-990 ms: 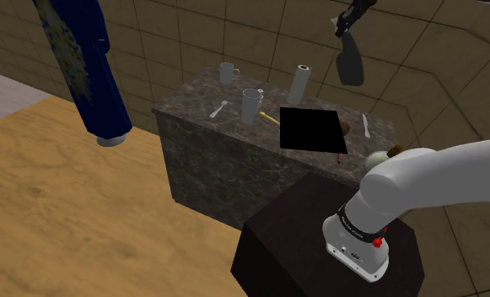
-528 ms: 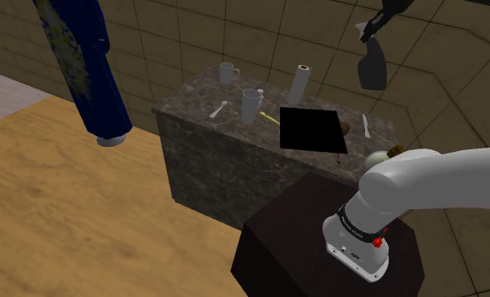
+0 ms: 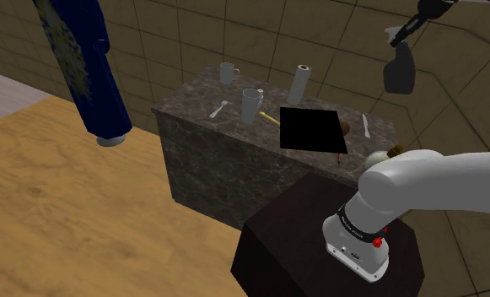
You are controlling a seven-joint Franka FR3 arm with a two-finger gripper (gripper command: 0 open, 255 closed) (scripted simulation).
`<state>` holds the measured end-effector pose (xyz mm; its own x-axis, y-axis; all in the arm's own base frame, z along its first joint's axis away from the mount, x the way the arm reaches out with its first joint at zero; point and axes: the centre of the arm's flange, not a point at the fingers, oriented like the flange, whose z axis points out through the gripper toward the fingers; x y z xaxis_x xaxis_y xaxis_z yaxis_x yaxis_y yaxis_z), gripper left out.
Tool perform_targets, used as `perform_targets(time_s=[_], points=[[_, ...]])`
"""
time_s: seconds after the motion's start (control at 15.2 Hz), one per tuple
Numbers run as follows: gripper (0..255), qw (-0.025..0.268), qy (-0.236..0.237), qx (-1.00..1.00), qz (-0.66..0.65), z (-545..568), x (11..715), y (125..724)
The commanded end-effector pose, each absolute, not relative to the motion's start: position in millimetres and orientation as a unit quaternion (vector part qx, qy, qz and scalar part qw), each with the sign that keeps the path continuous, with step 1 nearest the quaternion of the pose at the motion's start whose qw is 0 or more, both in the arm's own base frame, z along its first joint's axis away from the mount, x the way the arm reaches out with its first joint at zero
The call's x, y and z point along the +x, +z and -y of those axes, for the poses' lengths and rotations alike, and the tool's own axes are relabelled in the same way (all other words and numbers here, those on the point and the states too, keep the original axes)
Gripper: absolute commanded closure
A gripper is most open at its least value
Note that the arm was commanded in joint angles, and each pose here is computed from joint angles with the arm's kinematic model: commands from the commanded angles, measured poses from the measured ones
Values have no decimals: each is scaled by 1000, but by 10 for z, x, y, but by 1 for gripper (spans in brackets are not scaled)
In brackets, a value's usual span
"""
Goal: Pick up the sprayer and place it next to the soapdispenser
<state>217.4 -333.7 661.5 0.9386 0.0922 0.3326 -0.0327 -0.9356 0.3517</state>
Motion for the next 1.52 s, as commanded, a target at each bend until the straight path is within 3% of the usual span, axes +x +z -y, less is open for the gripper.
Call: perform_targets(time_s=[0.0,0.73,1.45], points=[[255,179,174,968,-16,3528,1972,6613],[255,179,174,968,-16,4585,907,6618],[255,179,174,968,-16,4585,907,6037]])
